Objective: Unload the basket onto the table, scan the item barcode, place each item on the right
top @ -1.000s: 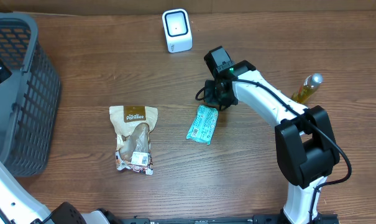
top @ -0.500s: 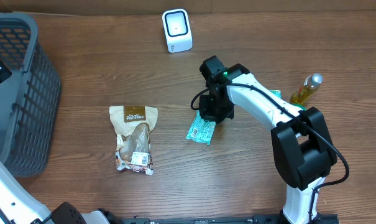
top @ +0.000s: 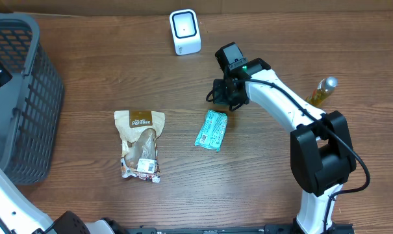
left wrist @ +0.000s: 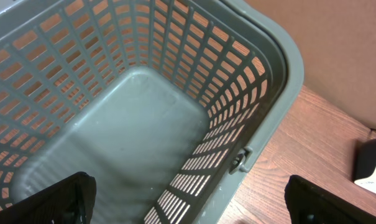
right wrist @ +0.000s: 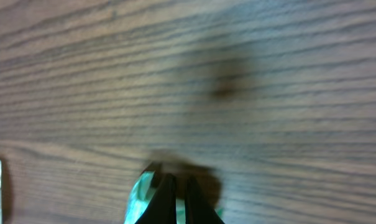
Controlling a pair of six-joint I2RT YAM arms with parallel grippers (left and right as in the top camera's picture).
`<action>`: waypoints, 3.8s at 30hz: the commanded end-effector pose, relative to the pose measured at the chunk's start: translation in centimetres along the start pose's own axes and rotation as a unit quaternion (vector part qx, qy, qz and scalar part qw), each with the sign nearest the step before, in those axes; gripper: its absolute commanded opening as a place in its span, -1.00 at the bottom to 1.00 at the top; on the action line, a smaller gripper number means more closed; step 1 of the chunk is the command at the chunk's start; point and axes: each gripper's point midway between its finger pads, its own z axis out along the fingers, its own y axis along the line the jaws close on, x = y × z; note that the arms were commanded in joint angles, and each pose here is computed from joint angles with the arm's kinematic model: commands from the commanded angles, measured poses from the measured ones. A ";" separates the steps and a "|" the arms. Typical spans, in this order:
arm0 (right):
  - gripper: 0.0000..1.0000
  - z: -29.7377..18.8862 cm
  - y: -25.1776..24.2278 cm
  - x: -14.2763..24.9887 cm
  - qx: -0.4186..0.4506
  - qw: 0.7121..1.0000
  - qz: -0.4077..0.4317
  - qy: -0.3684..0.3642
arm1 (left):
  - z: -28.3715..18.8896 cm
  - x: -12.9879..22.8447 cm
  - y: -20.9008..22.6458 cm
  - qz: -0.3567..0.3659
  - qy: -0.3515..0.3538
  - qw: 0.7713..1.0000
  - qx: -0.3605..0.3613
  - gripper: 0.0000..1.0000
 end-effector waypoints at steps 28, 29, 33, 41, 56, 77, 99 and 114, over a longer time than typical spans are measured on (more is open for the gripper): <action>-0.85 -3.6 2.4 4.2 -0.062 0.987 -0.045 0.139 | 0.3 0.2 -0.2 -0.003 0.004 1.000 0.006 0.99; -0.72 -4.1 2.5 3.9 -0.063 0.988 -0.046 0.136 | 0.3 0.2 -0.2 -0.003 0.004 1.000 0.006 0.99; 0.24 -4.4 2.6 3.5 -0.062 0.989 -0.046 0.129 | 0.3 0.1 -0.2 -0.003 0.004 1.000 0.006 0.99; 0.66 -4.5 1.0 5.2 -0.024 0.986 -0.024 0.164 | 0.3 0.1 -0.2 -0.003 0.004 1.000 0.006 0.99; 0.60 -1.2 -0.6 8.7 -0.001 0.978 0.023 0.207 | 0.3 0.1 -0.2 -0.003 0.004 1.000 0.006 0.99; 0.08 1.3 0.2 9.2 -0.039 0.979 0.035 0.196 | 0.3 0.2 -0.2 -0.003 0.004 1.000 0.006 0.99; 0.02 1.5 1.3 9.4 -0.041 0.981 0.014 0.188 | 0.3 0.2 -0.2 -0.003 0.004 1.000 0.006 0.99; -0.06 2.1 1.6 9.5 0.019 0.988 0.006 0.151 | 0.3 0.2 -0.2 -0.003 0.004 1.000 0.006 0.99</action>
